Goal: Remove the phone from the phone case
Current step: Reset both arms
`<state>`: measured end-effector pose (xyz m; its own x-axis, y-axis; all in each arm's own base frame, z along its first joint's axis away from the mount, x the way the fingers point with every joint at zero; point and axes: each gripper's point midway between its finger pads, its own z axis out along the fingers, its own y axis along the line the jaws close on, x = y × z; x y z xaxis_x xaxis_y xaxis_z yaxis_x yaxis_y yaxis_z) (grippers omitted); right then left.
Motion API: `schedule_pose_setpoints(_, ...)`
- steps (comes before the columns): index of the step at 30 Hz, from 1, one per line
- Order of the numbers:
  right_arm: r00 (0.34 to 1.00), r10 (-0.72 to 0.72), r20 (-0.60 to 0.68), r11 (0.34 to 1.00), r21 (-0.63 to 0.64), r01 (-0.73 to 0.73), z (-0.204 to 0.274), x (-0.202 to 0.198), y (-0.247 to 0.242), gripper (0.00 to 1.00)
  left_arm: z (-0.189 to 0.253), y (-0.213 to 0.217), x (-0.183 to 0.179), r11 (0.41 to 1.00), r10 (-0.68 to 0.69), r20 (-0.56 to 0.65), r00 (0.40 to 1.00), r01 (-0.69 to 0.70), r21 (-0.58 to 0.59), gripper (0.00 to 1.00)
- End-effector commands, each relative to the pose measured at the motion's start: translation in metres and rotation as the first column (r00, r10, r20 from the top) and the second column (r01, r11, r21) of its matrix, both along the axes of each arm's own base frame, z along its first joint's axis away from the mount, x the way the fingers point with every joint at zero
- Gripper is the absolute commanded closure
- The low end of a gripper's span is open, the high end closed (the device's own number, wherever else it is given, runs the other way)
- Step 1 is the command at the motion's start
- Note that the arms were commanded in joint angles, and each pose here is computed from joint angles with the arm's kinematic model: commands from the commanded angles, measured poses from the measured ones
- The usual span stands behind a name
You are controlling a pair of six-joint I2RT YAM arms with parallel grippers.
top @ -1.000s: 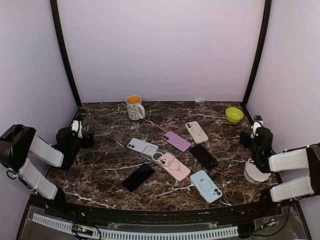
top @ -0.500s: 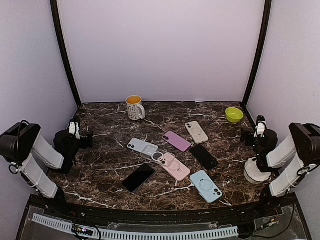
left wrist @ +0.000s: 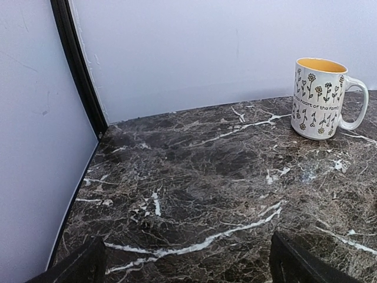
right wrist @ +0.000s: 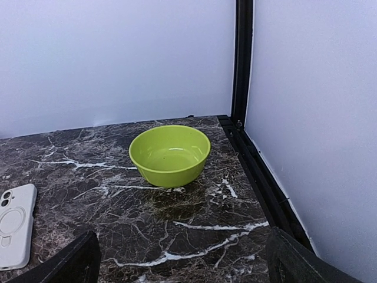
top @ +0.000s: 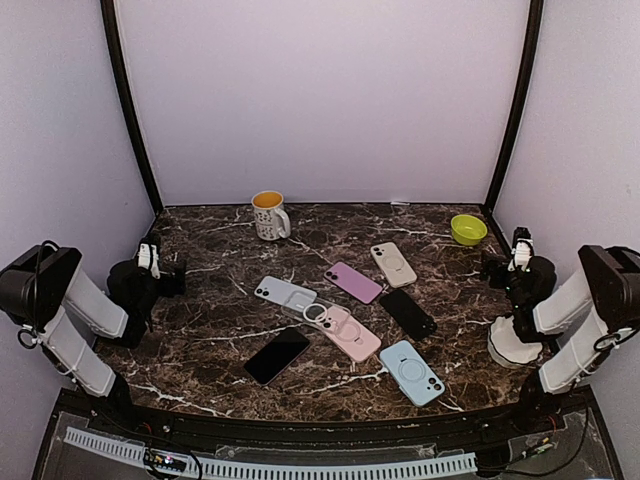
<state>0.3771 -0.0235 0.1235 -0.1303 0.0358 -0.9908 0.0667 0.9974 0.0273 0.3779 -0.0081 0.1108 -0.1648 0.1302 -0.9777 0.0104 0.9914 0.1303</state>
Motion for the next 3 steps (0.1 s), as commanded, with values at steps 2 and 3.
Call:
schedule_pose_setpoints(2,0.998,0.000,0.061,1.000,0.003,0.000,0.0167,0.0053,-0.0008,0.01,0.0164,0.0012,0.0043,1.000,0.002,0.057,0.998,-0.001,-0.009,0.01)
schedule_pose_setpoints(3,0.998,-0.001,0.066,1.000,0.002,0.000,0.0180,0.0043,-0.0009,0.01,0.0159,0.0010,0.0043,1.000,0.001,0.055,0.998,-0.001,-0.009,0.01)
